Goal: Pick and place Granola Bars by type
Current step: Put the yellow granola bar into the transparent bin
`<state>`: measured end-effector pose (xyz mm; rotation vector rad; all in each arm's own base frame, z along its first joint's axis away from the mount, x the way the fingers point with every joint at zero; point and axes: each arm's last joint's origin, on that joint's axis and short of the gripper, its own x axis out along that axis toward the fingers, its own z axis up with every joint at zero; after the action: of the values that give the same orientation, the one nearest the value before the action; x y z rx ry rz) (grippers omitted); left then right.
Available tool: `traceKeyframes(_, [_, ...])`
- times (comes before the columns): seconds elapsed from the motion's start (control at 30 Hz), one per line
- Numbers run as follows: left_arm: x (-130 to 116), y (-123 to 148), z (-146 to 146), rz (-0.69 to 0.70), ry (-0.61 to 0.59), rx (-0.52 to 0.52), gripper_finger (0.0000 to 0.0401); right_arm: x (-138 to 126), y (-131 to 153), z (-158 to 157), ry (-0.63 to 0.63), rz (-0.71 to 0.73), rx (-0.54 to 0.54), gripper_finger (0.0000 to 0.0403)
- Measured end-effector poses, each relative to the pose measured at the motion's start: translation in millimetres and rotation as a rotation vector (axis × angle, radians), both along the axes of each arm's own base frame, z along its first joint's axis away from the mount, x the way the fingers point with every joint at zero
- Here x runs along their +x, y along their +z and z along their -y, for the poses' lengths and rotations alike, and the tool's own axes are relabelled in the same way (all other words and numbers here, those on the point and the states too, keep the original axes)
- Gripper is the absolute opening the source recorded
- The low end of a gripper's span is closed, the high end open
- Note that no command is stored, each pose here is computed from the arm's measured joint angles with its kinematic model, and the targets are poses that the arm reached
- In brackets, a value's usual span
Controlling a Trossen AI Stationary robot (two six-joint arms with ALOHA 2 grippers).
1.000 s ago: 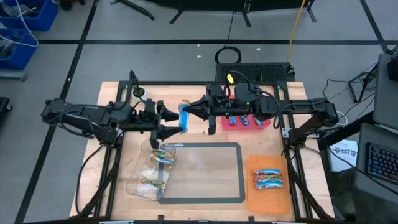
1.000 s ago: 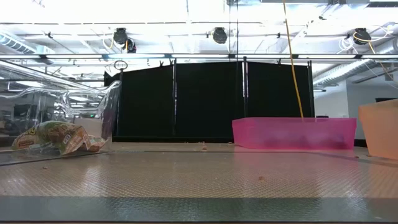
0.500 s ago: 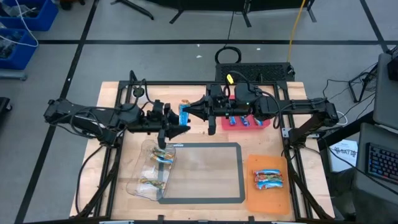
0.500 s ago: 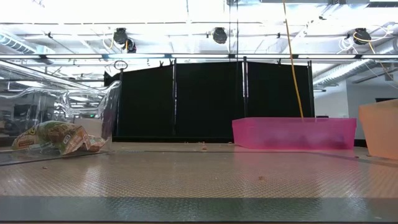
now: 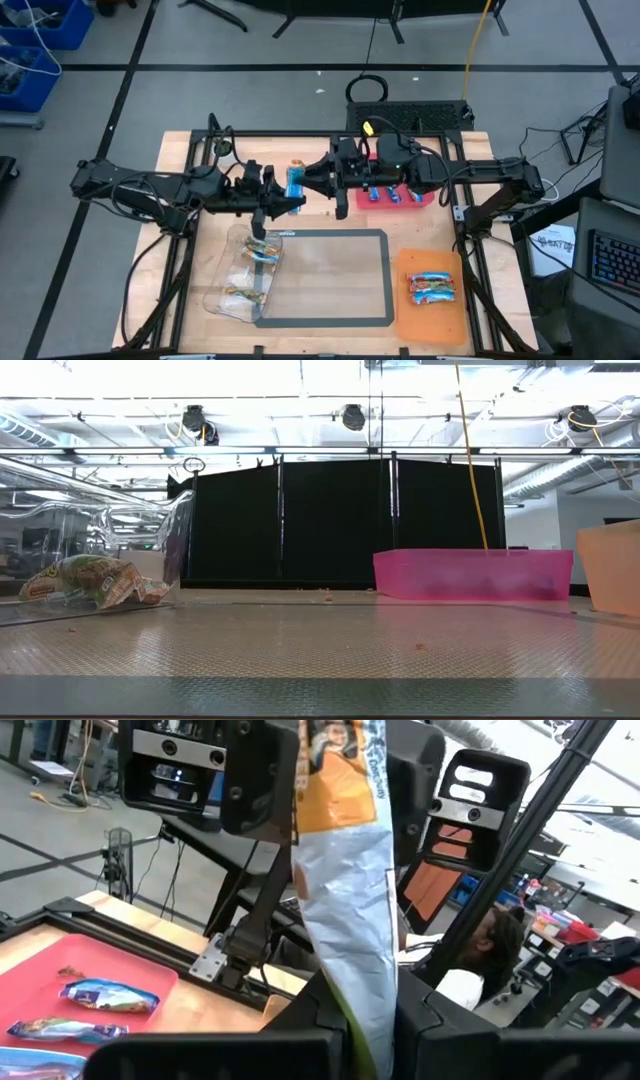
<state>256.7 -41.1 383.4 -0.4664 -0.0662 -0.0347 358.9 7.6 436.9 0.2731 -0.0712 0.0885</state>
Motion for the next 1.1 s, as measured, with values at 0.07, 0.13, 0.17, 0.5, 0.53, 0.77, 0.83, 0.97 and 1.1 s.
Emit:
traceKeyframes(0.07, [0.0,0.0,0.1,0.000,-0.002,0.001,0.0025,0.0,-0.1,-0.6,0.019,-0.001,-0.005,0.0101])
traceKeyframes(0.13, [-1.5,1.3,0.2,0.005,-0.015,0.004,0.0024,-2.8,1.2,-0.6,0.020,-0.008,-0.013,0.0136])
traceKeyframes(0.17, [-2.4,2.0,0.1,0.008,-0.018,0.004,0.0023,-5.4,1.8,-1.1,0.022,-0.020,-0.019,0.0154])
traceKeyframes(0.5, [-31.3,2.2,4.6,-0.113,-0.109,0.132,0.0021,-71.2,43.4,-12.6,-0.078,0.019,-0.148,0.0271])
traceKeyframes(0.53, [-35.7,-0.4,6.8,-0.150,-0.131,0.156,0.0021,-79.4,46.4,-15.1,-0.091,0.012,-0.158,0.0275])
traceKeyframes(0.77, [-63.7,-14.8,22.5,-0.348,-0.254,0.281,0.0020,-120.3,59.0,-28.2,-0.120,-0.014,-0.165,0.0271])
traceKeyframes(0.83, [-66.4,-18.6,26.4,-0.385,-0.281,0.296,0.0019,-125.0,58.9,-32.2,-0.110,-0.028,-0.163,0.0267])
traceKeyframes(0.97, [-71.5,-30.2,33.1,-0.503,-0.341,0.315,0.0019,-128.4,57.0,-36.4,-0.111,-0.056,-0.157,0.0266])
traceKeyframes(1.1, [-75.2,-45.5,37.0,-0.662,-0.384,0.334,0.0018,-127.7,52.3,-38.3,-0.141,-0.101,-0.169,0.0270])
